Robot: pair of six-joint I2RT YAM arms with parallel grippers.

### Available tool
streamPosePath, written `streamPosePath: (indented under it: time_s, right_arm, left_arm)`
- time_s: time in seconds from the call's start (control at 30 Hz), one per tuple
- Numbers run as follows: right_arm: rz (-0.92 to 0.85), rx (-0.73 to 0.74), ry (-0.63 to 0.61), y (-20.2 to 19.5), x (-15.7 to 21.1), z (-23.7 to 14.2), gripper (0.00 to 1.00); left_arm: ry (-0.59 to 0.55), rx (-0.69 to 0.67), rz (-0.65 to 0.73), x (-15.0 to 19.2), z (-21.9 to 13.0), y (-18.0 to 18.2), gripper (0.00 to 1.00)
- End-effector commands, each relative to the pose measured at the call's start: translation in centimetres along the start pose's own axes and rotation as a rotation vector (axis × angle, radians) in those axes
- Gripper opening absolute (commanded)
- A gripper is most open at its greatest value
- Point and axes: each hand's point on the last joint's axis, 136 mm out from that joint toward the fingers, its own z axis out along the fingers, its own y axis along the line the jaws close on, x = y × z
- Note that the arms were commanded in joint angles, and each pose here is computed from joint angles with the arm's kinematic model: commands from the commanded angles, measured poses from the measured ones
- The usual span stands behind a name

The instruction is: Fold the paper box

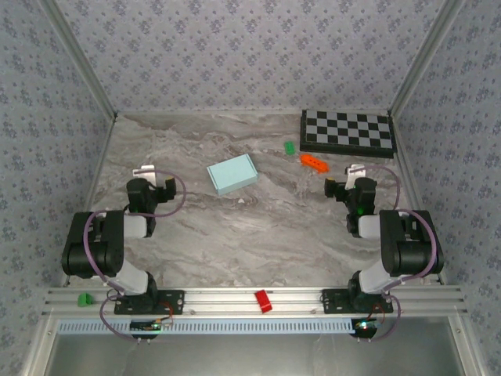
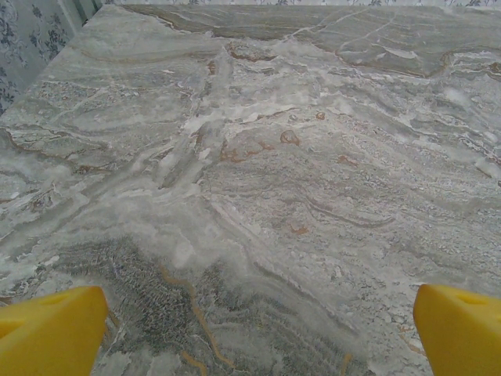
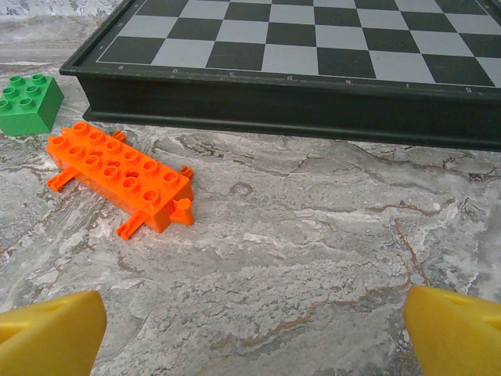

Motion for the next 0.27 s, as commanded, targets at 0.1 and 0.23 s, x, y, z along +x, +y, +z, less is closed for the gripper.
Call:
streamPosePath:
  time_s: [0.1, 0.23]
  right_arm:
    - [0.01, 0.018, -0.025, -0.48, -0.79, 0.23, 1.0]
    - [0.009, 0.017, -0.023, -0.44, -0.74, 0.24, 1.0]
  left_arm:
    - [-0.023, 0.0, -0.012, -1.12, 0.38, -0.11, 1.0]
    - [-0.024, 0.0, -0.011, -1.06, 0.34, -0.1, 1.0]
